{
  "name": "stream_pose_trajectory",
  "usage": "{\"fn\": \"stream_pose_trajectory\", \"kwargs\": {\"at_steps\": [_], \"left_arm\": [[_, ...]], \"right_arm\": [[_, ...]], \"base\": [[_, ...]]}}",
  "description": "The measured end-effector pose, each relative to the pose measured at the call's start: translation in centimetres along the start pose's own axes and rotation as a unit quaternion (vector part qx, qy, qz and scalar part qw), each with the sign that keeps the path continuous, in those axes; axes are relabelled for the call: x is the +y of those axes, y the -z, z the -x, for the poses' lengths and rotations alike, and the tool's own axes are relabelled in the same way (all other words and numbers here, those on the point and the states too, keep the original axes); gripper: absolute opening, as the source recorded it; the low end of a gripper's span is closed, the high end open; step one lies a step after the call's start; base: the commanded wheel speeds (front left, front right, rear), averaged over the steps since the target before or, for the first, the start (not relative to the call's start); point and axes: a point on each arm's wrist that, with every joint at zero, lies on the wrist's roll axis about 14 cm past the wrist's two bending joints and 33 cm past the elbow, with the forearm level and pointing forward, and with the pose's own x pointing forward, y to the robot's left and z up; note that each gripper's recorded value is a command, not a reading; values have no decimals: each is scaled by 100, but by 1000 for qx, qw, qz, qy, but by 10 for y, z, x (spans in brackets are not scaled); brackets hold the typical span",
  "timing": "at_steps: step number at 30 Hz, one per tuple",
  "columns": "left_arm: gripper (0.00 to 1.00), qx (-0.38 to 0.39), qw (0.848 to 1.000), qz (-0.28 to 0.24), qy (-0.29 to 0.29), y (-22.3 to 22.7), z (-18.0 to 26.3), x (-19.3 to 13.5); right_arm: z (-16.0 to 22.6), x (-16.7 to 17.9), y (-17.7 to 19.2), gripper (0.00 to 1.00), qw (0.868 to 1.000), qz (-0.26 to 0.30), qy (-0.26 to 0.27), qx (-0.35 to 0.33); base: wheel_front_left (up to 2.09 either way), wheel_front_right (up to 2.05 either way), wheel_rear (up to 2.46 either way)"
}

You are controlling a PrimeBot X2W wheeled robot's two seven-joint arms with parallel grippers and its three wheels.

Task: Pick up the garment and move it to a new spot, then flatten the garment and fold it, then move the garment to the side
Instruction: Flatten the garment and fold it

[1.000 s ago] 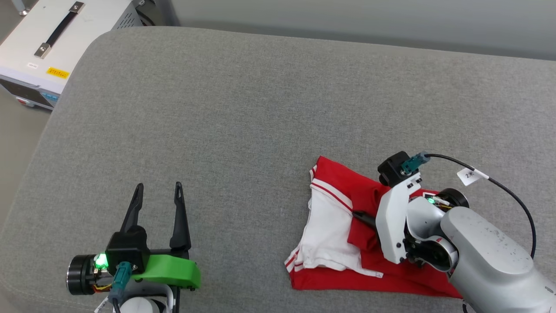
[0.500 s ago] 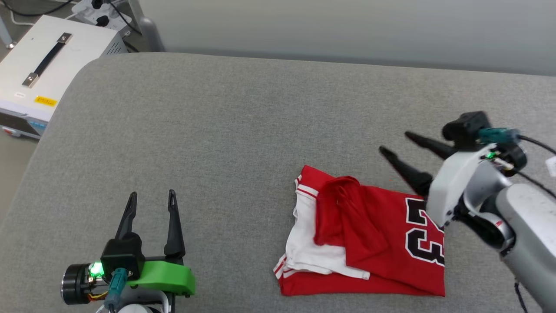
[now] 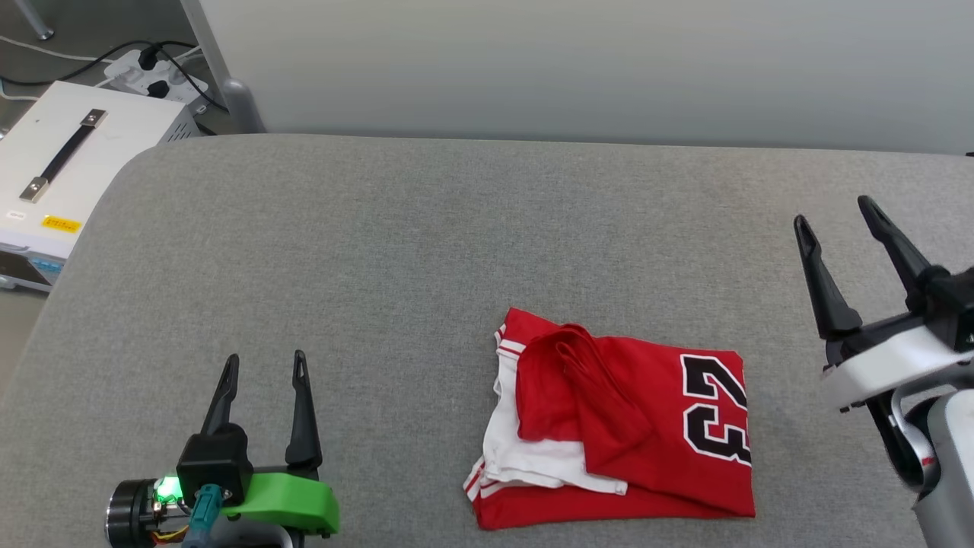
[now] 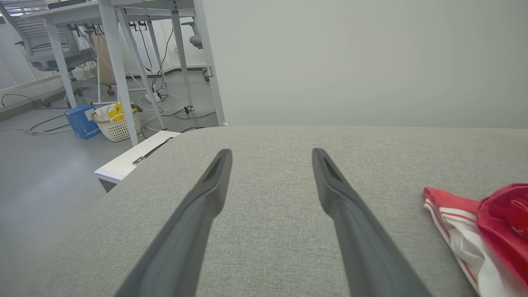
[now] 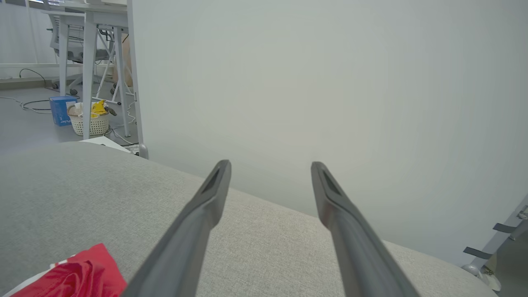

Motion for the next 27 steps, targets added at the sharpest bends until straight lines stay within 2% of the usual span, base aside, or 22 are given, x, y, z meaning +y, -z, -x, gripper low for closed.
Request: {"fn": "stream_pose_trajectory", "kwargs": {"at_steps": [4, 10, 17, 27], "left_arm": [[100, -8, 1000, 1, 4, -5, 1, -2], [100, -20, 1000, 0, 13, -13, 3, -6], [100, -29, 999, 3, 18, -19, 6, -8], [100, -21, 999, 11, 22, -15, 12, -8]], "right_arm": [[18, -4, 2, 100, 999, -1, 39, -7], [46, 6, 10, 100, 996, -44, 79, -1], [72, 21, 30, 100, 992, -80, 97, 30], [91, 35, 50, 100, 988, -100, 102, 65]], "base": [[0, 0, 0], [0, 0, 0], [0, 0, 0], [0, 0, 0]]}}
